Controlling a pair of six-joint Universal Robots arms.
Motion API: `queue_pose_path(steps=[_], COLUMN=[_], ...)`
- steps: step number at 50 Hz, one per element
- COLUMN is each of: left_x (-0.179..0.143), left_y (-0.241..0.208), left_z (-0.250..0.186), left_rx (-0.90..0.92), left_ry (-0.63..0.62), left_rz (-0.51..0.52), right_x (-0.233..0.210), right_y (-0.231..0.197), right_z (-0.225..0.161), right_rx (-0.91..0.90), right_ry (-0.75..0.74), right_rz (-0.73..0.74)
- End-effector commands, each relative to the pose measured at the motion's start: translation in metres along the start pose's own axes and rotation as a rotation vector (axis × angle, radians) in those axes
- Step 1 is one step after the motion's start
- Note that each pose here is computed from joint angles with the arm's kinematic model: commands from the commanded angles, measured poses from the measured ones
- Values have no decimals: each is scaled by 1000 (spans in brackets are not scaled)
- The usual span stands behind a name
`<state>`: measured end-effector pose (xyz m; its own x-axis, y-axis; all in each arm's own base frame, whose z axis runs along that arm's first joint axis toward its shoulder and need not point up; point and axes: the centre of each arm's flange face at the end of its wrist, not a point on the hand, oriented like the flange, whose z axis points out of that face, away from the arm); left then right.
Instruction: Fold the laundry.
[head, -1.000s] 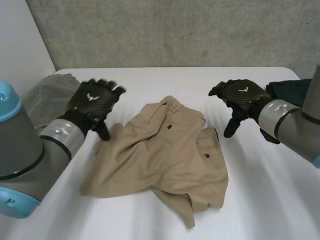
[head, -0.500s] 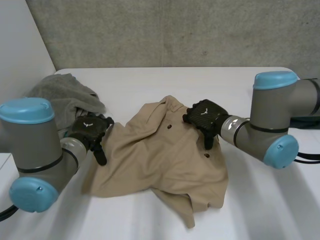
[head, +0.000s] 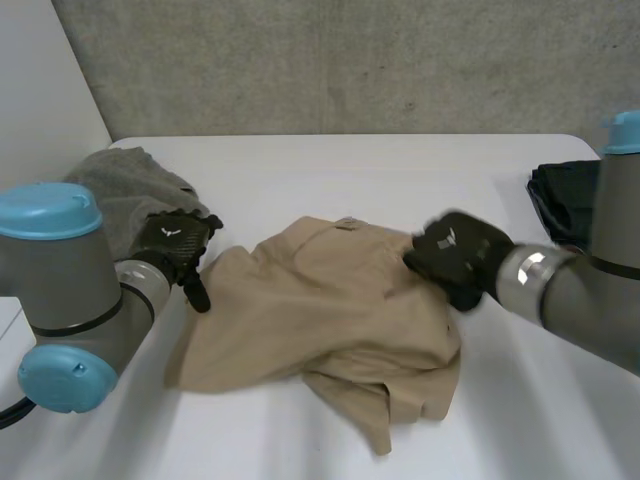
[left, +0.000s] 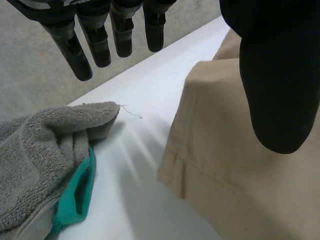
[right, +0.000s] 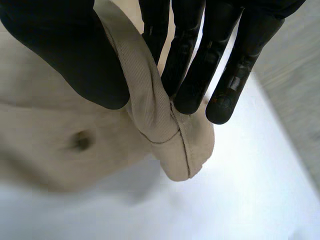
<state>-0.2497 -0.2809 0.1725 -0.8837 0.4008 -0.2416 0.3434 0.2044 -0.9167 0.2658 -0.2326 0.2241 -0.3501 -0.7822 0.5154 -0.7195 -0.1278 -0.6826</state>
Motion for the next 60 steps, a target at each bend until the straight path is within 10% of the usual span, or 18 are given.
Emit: queue_pose_path(steps=[1,18,39,60], left_x=[9,3,-7,-6], left_y=[-4,-20,19,12], left_z=[-1,16,29,55], left_rx=[23,78,-77,-12], left_ry=[46,41,34,22], left_rz=[9,15,-1,116], right_x=[-35,35,35,7], right_y=[9,-55,-38,-1], right_z=[-51,-69,96,179], right_rx=[-138,151,238,272], right_ry=[-192,154,67,-48], right_rz=[7,111,175,281])
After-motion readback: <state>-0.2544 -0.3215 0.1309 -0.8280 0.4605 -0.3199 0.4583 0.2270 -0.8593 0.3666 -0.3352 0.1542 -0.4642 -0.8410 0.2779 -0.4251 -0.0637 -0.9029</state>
